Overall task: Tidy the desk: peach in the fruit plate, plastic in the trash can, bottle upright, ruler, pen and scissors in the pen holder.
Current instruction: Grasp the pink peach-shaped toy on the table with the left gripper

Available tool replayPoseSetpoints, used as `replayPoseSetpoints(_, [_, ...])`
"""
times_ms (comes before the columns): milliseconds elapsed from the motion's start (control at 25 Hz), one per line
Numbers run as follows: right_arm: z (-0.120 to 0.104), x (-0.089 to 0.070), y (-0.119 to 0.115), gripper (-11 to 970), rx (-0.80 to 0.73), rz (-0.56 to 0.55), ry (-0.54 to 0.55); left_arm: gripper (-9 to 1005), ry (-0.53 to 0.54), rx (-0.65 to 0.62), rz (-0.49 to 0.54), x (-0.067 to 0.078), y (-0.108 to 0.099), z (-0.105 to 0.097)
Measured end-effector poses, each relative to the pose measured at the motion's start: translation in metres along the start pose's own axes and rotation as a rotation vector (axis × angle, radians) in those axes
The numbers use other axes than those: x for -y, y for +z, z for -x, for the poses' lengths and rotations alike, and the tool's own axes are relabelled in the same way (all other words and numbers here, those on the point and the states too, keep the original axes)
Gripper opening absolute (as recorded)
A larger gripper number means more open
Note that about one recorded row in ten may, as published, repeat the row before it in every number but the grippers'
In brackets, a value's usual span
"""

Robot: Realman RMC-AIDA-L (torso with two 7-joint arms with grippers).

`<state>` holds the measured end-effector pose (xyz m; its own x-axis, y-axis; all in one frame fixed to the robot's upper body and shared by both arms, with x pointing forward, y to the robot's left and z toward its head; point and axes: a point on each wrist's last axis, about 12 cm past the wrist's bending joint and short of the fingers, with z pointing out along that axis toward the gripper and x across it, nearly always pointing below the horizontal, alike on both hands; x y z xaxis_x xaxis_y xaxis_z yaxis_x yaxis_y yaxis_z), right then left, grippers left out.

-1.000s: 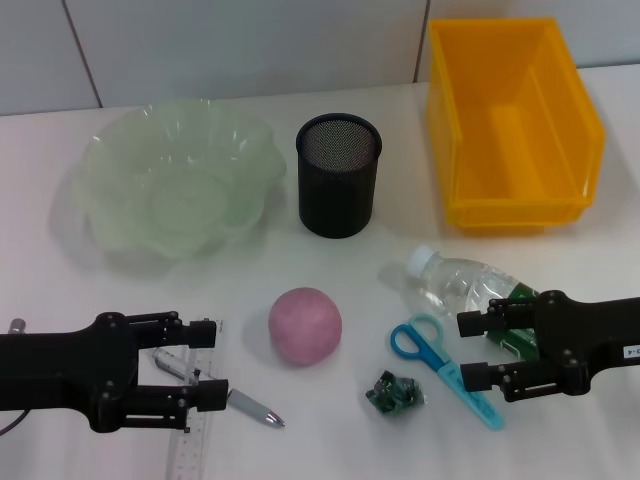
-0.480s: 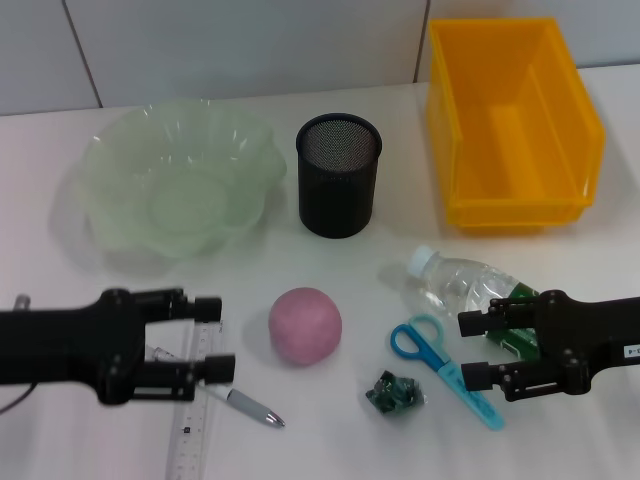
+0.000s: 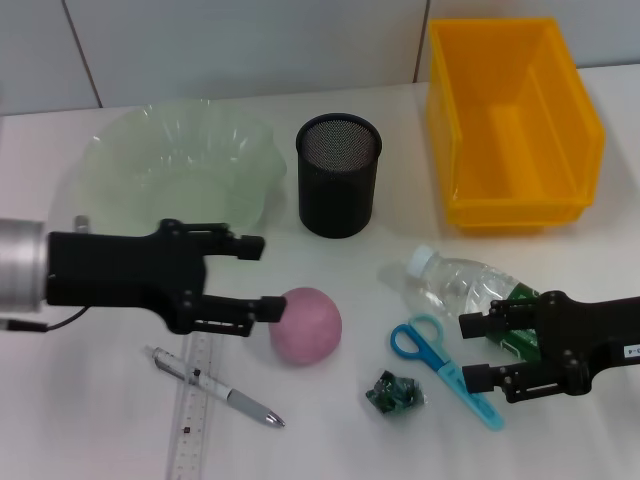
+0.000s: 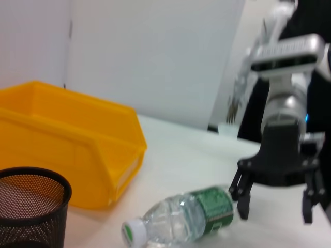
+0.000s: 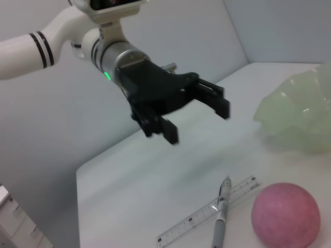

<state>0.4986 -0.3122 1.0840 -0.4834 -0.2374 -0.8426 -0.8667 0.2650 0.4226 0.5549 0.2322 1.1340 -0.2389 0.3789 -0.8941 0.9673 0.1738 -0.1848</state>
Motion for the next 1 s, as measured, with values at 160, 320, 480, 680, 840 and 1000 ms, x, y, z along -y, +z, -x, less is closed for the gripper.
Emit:
replayPoseSetpoints(160, [0.001,0.001,-0.001,762,0.000,-0.003,-0.002,801,0.055,-0.061,-0.004,-0.004,0.016,0.008])
replayPoseSetpoints(320, [0.001,0.001,-0.002,762,-0.001,-0.004,0.000,801,0.132,-0.138,0.011,-0.006,0.033,0.016])
replayPoseSetpoints(480, [0.002,0.001,-0.003,762,-0.003,-0.007,0.006,801,0.191,-0.198,0.027,-0.007,0.046,0.020])
replayPoseSetpoints(680, [0.001,0.001,-0.003,762,-0.002,-0.010,0.008,801,0.240,-0.263,0.040,-0.007,0.057,0.019])
replayPoseSetpoints(840, [0.001,0.001,-0.004,762,-0.002,-0.010,0.009,802,0.303,-0.349,0.058,-0.006,0.073,0.014])
replayPoseSetpoints(1000, [0.001,0.001,-0.004,762,-0.002,-0.010,0.009,794,0.320,-0.361,0.069,-0.007,0.077,0.014])
